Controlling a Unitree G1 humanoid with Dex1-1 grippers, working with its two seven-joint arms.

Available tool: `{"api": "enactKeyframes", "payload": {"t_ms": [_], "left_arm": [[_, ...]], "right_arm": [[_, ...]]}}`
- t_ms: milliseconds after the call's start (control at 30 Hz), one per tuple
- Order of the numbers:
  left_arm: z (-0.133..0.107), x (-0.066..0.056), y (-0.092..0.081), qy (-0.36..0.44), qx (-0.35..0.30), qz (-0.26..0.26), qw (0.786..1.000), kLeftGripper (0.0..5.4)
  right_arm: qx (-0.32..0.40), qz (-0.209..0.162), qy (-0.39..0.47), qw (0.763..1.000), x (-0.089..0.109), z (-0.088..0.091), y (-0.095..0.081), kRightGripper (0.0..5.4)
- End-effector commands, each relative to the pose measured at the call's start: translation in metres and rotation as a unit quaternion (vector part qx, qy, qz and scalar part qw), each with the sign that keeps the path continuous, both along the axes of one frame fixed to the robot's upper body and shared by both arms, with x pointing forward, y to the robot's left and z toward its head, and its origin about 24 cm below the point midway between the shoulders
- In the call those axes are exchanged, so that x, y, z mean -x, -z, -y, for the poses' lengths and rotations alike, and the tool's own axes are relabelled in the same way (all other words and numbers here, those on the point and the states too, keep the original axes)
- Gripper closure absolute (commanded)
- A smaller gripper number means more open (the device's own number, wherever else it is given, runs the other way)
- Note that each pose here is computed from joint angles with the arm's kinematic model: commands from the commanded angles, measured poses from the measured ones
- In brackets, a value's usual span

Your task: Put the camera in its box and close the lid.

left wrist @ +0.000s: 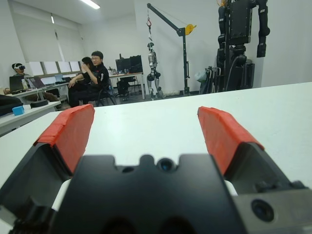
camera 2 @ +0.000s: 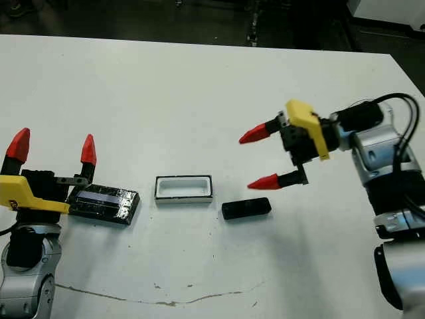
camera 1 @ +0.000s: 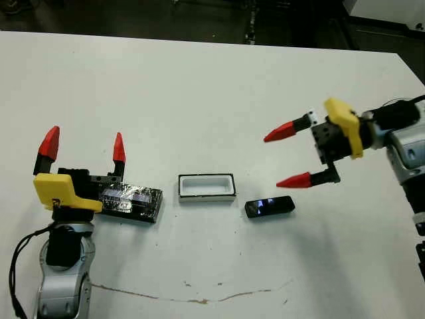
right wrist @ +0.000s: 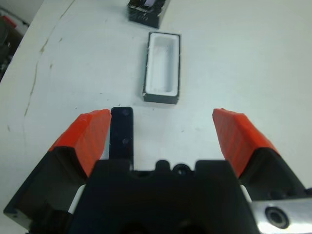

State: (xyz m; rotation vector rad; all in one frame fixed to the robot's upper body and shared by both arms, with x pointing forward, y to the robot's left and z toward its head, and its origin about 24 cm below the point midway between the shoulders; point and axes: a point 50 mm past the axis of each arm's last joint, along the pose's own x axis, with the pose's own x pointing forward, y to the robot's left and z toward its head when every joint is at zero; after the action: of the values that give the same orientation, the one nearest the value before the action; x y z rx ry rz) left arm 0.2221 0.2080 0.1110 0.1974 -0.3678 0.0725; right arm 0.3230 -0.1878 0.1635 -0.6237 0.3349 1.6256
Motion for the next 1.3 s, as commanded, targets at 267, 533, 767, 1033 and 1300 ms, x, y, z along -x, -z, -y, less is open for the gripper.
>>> {"api": "enactKeyframes", "payload": {"t_ms": [267, 533, 767, 1033, 1300], "left_arm": [[0.000, 0.000, 0.002, -0.002, -0.002, -0.007, 1.000, 0.01], [-0.001, 0.000, 0.001, -0.002, 0.001, -0.007, 1.000, 0.01], [-0.001, 0.001, 0.001, -0.004, -0.001, -0.008, 1.000, 0.01], [-0.002, 0.002, 0.001, -0.004, -0.003, -0.009, 1.000, 0.01], [-0.002, 0.002, 0.001, -0.003, -0.006, -0.006, 1.000, 0.01]], "right_arm": [[0.030, -0.018, -0.021, 0.999, 0.003, 0.000, 0.004, 0.00], [0.072, -0.011, -0.029, 0.997, 0.009, 0.000, 0.007, 0.00], [0.098, 0.007, -0.038, 0.994, 0.017, -0.002, 0.010, 0.00], [0.113, 0.025, -0.035, 0.993, 0.021, -0.002, 0.018, 0.00], [0.119, -0.003, -0.022, 0.993, 0.023, -0.002, 0.032, 0.00]]}}
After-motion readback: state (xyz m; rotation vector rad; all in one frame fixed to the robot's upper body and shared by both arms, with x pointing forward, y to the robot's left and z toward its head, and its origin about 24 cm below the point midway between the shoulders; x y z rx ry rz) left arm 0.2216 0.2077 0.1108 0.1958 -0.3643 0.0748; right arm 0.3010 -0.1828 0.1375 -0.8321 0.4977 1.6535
